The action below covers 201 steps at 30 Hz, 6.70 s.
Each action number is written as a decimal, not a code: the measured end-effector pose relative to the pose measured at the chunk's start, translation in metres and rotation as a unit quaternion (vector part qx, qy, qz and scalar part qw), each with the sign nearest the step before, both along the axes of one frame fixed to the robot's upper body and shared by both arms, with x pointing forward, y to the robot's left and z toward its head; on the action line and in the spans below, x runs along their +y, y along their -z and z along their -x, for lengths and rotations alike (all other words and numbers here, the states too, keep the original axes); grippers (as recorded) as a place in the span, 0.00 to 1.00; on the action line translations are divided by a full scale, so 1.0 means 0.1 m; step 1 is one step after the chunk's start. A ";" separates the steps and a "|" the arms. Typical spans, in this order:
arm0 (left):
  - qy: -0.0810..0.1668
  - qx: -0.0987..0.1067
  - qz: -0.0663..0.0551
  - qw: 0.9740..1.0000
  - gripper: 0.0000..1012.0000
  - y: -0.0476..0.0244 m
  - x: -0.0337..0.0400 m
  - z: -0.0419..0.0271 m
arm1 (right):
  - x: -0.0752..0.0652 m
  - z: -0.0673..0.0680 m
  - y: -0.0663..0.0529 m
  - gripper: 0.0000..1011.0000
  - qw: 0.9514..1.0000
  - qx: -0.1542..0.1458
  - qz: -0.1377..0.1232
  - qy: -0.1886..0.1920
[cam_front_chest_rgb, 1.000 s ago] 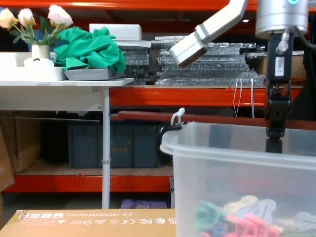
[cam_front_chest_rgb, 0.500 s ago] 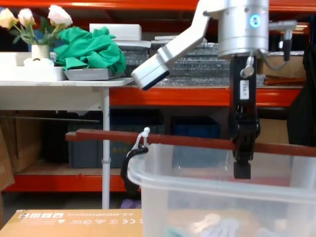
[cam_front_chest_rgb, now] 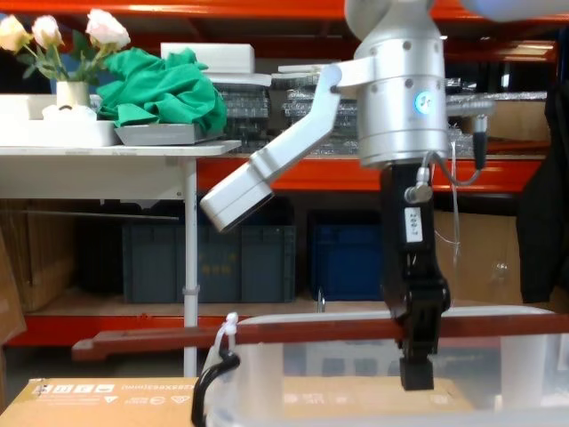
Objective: Use one hand to grasp the basket and place it at the designated location.
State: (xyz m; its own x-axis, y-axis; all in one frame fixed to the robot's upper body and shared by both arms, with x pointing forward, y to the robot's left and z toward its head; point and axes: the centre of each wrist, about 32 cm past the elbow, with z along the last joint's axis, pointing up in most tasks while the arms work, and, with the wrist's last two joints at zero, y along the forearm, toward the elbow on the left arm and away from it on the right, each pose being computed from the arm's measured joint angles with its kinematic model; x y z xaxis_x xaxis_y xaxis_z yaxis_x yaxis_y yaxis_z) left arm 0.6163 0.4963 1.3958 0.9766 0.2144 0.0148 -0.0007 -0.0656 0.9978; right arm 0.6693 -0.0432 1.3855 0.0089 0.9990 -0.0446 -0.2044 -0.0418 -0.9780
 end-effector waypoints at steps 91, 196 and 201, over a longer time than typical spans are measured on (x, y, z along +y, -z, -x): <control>0.000 0.000 0.000 1.000 0.00 0.000 0.000 0.000 | 0.01 -0.02 0.54 0.48 0.997 0.062 0.014 0.051; 0.000 0.000 0.000 1.000 0.00 0.000 0.000 0.000 | -0.68 0.59 -0.90 0.99 0.985 -0.114 -0.068 0.113; 0.000 0.000 0.000 1.000 0.00 0.000 0.000 0.000 | -0.64 0.55 -0.77 0.99 0.987 -0.102 -0.068 0.104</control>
State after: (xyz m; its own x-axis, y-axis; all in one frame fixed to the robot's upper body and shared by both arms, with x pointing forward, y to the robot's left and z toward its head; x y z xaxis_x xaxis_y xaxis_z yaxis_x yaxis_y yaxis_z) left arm 0.6163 0.4963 1.3957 0.9766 0.2146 0.0147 -0.0006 -0.0655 0.9979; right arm 0.6140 -0.1072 1.4623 0.2086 0.9714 0.1133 0.0064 0.1145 -0.9934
